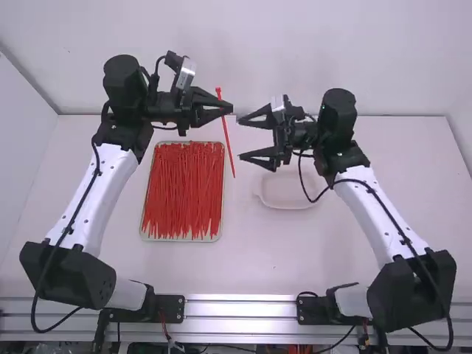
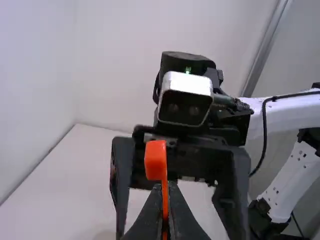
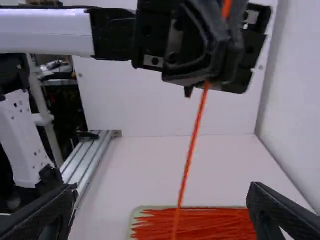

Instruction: Fasten the cable tie

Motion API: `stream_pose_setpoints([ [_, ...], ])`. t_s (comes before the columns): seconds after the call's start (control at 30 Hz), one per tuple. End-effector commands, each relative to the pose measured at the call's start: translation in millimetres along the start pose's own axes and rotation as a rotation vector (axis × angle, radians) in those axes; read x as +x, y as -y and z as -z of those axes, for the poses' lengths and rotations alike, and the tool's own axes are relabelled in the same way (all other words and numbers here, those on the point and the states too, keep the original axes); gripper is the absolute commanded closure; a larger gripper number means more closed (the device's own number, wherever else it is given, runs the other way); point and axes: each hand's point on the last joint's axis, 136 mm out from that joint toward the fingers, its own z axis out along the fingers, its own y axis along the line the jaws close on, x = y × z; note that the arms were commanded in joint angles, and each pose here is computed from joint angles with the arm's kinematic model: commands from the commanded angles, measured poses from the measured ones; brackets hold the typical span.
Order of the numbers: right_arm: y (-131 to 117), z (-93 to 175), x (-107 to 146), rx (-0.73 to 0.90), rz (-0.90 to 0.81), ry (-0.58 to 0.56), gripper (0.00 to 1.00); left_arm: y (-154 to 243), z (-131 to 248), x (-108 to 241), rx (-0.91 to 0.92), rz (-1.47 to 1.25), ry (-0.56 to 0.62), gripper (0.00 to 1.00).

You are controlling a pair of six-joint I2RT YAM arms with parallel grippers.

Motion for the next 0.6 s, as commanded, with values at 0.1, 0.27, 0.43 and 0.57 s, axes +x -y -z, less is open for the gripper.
stream_pose_setpoints([
  [0.1,-4,-16,-7,0.003,0.048,0.010,0.16,17,-7,-10,0.048,-0.038,-0.001,0.98],
  [0.27,-7,-18,-21,-0.009,0.078,0.040,0.40,17,-7,-10,0.047,-0.042,-0.001,0.98],
  [0.43,-7,-16,-31,-0.001,0.079,0.062,0.55,17,-7,-10,0.047,-0.038,-0.001,0.98],
  [0.57,-2,-20,-33,0.032,0.069,0.071,0.53,20,-10,-10,0.059,-0.054,0.000,0.98],
])
